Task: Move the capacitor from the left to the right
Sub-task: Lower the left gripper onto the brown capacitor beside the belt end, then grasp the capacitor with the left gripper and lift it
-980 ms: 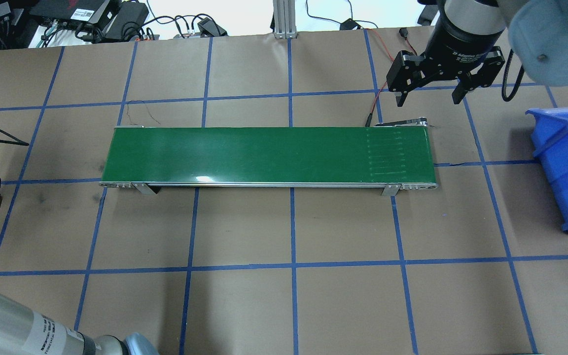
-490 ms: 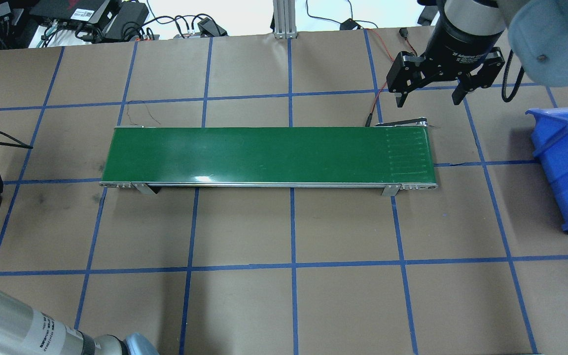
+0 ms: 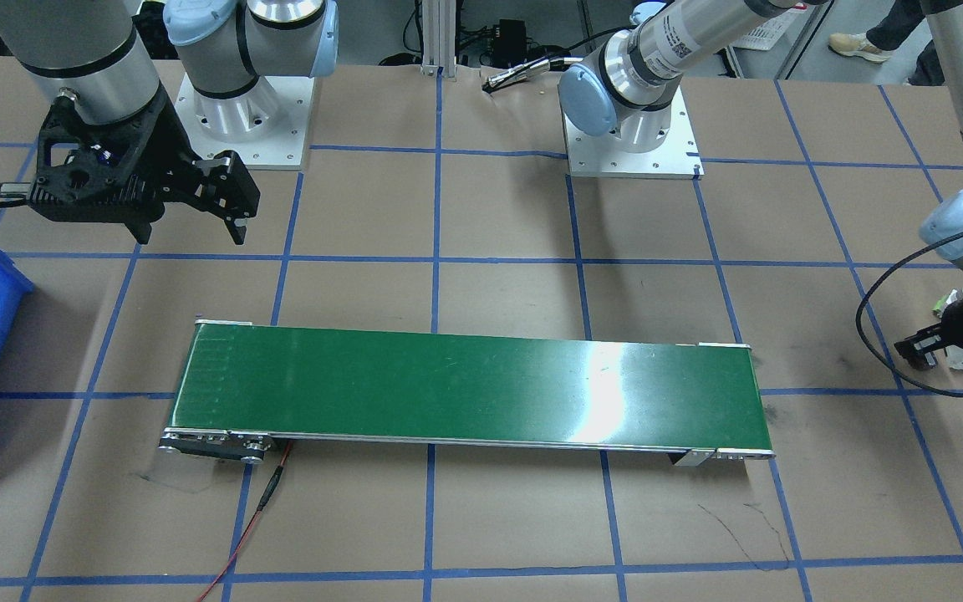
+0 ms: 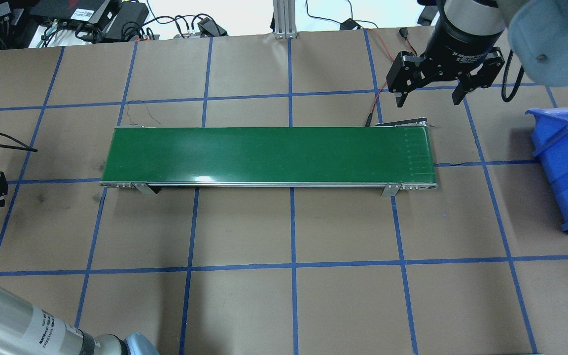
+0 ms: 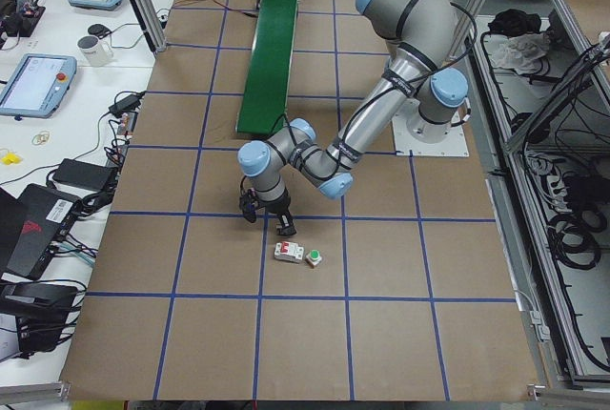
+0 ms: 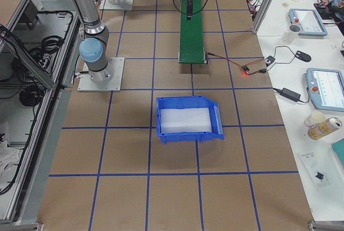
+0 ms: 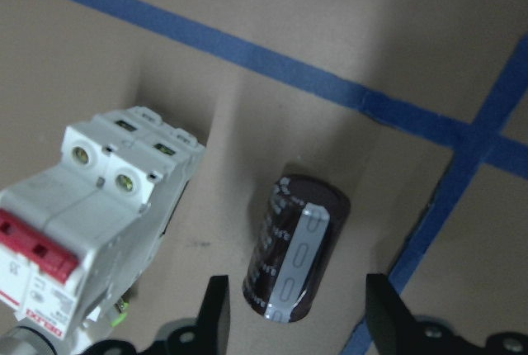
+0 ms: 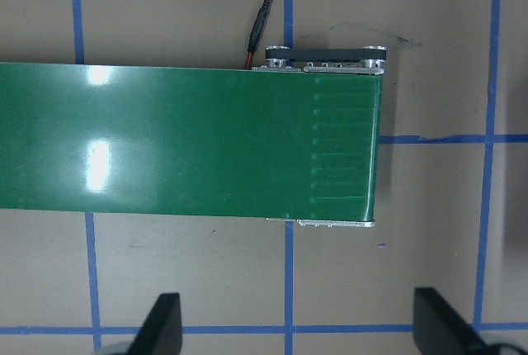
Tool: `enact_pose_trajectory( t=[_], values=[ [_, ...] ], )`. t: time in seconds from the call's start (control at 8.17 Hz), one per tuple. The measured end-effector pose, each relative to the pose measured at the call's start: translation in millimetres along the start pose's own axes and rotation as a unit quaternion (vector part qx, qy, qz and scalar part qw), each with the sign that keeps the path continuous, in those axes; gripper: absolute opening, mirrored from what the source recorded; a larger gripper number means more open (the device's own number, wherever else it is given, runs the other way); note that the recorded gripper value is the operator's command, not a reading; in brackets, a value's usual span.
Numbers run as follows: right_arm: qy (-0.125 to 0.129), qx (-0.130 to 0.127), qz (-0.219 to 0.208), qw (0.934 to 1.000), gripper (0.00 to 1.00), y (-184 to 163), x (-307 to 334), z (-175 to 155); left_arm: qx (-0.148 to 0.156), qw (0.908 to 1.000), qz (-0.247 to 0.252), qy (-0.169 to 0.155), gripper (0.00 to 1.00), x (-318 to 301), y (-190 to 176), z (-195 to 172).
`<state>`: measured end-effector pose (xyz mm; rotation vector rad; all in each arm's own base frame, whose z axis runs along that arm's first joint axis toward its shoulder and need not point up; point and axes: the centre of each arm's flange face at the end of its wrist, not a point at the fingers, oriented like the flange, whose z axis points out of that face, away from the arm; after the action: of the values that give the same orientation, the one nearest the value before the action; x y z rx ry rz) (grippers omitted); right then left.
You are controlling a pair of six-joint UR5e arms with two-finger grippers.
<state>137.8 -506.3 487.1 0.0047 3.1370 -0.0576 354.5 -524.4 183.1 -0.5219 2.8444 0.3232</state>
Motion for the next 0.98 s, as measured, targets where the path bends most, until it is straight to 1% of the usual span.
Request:
enact_pose_trajectory(
  t=[0.12, 0.24, 0.37, 0.49, 0.73, 0.98],
  values=[
    [0.000, 0.000, 0.000, 1.0000, 1.00, 0, 0, 0, 0.004, 1.0000, -0.001, -0.002, 0.56, -1, -1, 0],
    [0.000, 0.000, 0.000, 1.0000, 1.00, 0, 0, 0, 0.009, 0.9999, -0.003, -0.004, 0.40, -1, -3, 0],
    [0.000, 0.000, 0.000, 1.0000, 1.00, 0, 0, 0, 0.011, 0.9999, -0.003, -0.005, 0.13, -1, -4, 3],
    [0.000, 0.000, 0.000, 1.0000, 1.00, 0, 0, 0, 0.010, 0.9999, -0.003, -0.005, 0.00, 0, -5, 5],
    [0.000, 0.000, 0.000, 1.0000, 1.00, 0, 0, 0, 0.011, 0.9999, -0.003, -0.001, 0.00, 0, -4, 4],
    [0.000, -0.001, 0.000, 1.0000, 1.00, 0, 0, 0, 0.010, 0.9999, -0.002, 0.001, 0.00, -2, 2, -12]
  ],
)
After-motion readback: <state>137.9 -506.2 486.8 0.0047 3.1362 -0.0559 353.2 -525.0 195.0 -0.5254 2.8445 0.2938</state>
